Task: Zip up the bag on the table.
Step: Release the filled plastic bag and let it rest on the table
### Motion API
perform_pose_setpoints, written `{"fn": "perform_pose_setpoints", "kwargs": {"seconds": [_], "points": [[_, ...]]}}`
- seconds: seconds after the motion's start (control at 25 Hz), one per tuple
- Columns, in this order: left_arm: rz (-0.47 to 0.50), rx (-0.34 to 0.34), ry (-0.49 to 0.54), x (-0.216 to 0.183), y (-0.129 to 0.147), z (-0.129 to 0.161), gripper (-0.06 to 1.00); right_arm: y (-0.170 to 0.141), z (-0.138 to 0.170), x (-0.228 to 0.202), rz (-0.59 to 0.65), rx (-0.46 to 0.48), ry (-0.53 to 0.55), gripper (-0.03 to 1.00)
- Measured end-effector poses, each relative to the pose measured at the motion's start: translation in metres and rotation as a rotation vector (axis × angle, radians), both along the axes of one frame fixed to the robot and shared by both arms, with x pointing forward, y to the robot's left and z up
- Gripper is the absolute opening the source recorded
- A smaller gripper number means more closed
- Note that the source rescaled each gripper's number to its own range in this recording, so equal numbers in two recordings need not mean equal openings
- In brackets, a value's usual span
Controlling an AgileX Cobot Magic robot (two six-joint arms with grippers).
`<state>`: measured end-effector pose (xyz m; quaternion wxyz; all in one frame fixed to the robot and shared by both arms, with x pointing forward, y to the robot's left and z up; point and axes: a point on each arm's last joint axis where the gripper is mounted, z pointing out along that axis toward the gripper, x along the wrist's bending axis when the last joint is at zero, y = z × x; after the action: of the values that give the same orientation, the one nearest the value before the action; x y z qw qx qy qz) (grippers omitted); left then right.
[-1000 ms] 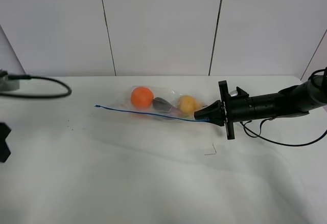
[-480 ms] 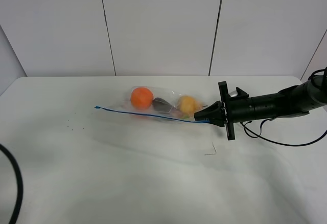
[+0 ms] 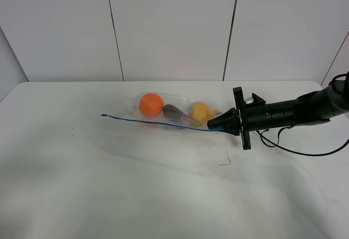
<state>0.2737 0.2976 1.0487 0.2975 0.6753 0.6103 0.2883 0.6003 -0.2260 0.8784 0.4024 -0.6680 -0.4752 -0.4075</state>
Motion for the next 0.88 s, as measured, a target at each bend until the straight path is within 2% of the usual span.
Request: {"fn": "perform_pose_setpoints", "kwargs": {"seconds": [0.16,0.4,0.64,0.68,0.76,0.8,0.88], "points": [[0.000,-0.001,-0.045,-0.007,0.000,0.001,0.92,0.000,0.000,0.000,0.000,0.000,0.000,0.00],[-0.001,-0.004,-0.236,-0.036,0.001,0.003,0.92,0.000,0.000,0.000,0.000,0.000,0.000,0.00],[-0.001,-0.005,-0.248,-0.040,0.001,0.002,0.92,0.000,0.000,-0.001,0.008,-0.005,0.000,0.03],[-0.002,-0.006,-0.249,-0.040,0.001,0.002,0.92,0.000,-0.001,-0.001,0.010,-0.006,0.000,0.06],[-0.002,-0.006,-0.249,-0.040,0.001,0.002,0.92,0.000,-0.001,-0.001,0.018,-0.009,0.000,0.19],[-0.002,-0.005,-0.249,-0.040,0.001,0.002,0.92,0.000,-0.001,-0.002,0.023,-0.012,0.000,0.31],[-0.003,-0.004,-0.249,-0.040,0.001,0.002,0.92,0.000,-0.002,-0.003,0.032,-0.018,0.000,0.60]]}}
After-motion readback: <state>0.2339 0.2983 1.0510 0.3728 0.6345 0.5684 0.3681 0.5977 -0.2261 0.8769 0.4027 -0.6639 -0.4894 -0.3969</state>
